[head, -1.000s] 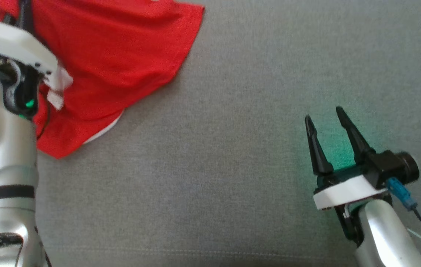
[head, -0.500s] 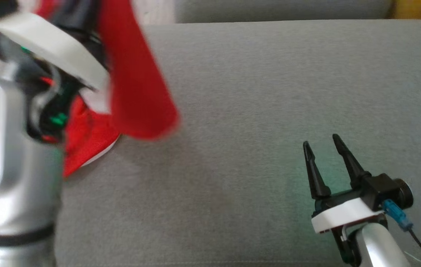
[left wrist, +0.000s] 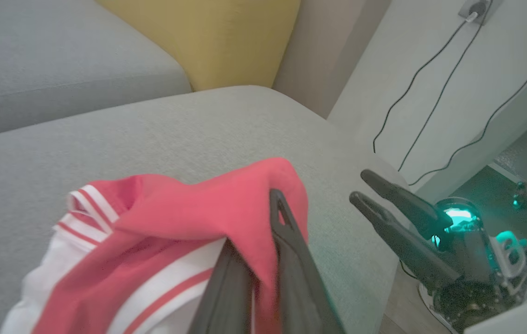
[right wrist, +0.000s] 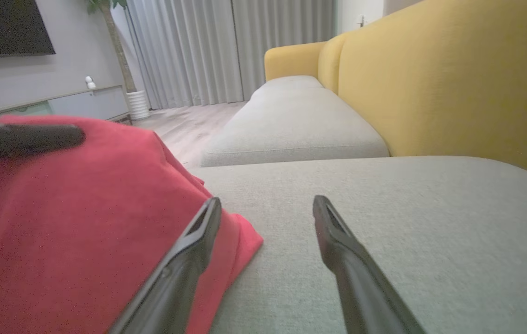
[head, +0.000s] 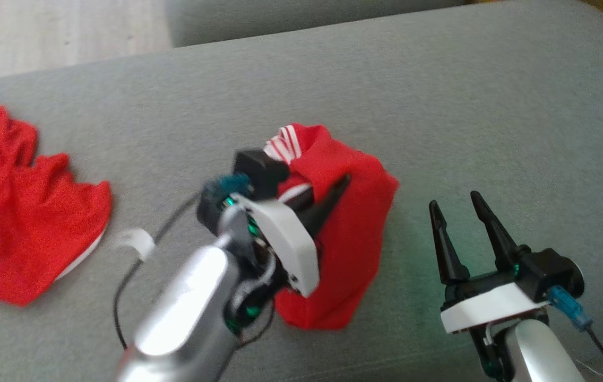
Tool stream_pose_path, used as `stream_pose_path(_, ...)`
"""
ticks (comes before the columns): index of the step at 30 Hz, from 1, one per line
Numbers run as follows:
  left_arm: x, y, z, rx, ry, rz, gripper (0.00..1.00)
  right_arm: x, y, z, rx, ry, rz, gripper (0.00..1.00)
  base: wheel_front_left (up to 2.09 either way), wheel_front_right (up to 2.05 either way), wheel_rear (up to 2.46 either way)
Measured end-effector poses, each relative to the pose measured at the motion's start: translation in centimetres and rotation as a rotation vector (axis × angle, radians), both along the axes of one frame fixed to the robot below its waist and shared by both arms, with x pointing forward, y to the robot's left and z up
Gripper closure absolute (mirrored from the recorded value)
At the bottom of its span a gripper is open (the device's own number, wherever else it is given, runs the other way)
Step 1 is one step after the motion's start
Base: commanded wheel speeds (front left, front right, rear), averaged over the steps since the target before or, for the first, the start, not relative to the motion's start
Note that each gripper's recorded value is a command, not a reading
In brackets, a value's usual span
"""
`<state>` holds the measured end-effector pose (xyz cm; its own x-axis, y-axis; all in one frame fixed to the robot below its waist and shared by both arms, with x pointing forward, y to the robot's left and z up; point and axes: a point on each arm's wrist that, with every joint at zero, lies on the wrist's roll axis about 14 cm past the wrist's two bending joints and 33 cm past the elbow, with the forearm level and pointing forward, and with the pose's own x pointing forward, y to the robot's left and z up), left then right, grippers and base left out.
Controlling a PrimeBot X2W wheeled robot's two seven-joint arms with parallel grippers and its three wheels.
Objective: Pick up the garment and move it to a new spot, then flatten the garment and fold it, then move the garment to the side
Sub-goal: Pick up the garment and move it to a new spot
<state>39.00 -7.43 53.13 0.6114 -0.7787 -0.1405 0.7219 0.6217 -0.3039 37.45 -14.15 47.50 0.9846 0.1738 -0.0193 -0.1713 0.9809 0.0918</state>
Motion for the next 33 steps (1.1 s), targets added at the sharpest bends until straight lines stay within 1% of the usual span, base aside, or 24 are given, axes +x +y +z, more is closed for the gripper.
stream_pose_path(3, -1.5, -2.4, -1.7, 0.006, -0.007, -0.058, 1.0, -0.6, -1.3, 0.0, -0.002, 0.001, -0.039, 0.0, 0.0, 0.0, 0.0)
stream_pose_path(5, -2.6, -4.1, -2.1, -0.015, 0.001, -0.097, 0.98, -0.9, -2.0, 0.1, -0.001, 0.002, -0.064, 0.0, 0.0, 0.0, 0.0)
stream_pose_path(6, -2.9, -4.6, -2.3, -0.032, 0.012, -0.101, 0.69, -1.1, -2.4, 0.0, -0.002, 0.003, -0.076, 0.0, 0.0, 0.0, 0.0)
stream_pose_path(7, -3.2, -5.0, -2.6, -0.032, 0.016, -0.106, 0.69, -1.3, -2.7, 0.0, -0.003, 0.005, -0.086, 0.0, 0.0, 0.0, 0.0)
stream_pose_path(8, -3.5, -5.4, -3.1, -0.023, 0.018, -0.113, 0.4, -1.4, -3.0, -0.1, -0.003, 0.009, -0.094, 0.0, 0.0, 0.0, 0.0)
stream_pose_path(9, -3.7, -5.6, -3.6, -0.014, 0.024, -0.117, 0.0, -1.7, -3.2, -0.2, -0.003, 0.013, -0.101, 0.0, 0.0, 0.0, 0.0)
stream_pose_path(12, -4.0, -5.5, -5.1, 0.01, 0.052, -0.11, 0.0, -1.8, -3.4, -0.2, -0.002, 0.014, -0.111, 0.0, 0.0, 0.0, 0.0)
stream_pose_path(17, -3.9, -4.6, -5.2, -0.029, 0.078, -0.047, 0.0, -1.7, -3.5, -0.1, 0.0, 0.008, -0.113, 0.0, 0.0, 0.0, 0.0)
stream_pose_path(21, -4.4, -3.3, -5.6, -0.05, 0.107, 0.012, 0.0, -2.3, -2.7, -0.7, 0.002, 0.026, -0.091, 0.0, 0.0, 0.0, 0.0)
stream_pose_path(25, -5.2, 0.6, -7.1, -0.054, 0.113, 0.152, 0.0, -2.0, -2.0, -0.1, -0.01, 0.004, -0.066, 0.0, 0.0, 0.0, 0.0)
stream_pose_path(30, -4.4, 6.3, -7.6, -0.048, 0.081, 0.355, 0.0, -2.1, -1.6, -0.1, -0.018, 0.001, -0.051, 0.0, 0.0, 0.0, 0.0)
stream_pose_path(33, -4.4, 9.1, -7.6, -0.039, 0.064, 0.45, 0.0, -2.2, -1.3, -0.1, -0.028, 0.001, -0.037, 0.0, 0.0, 0.0, 0.0)
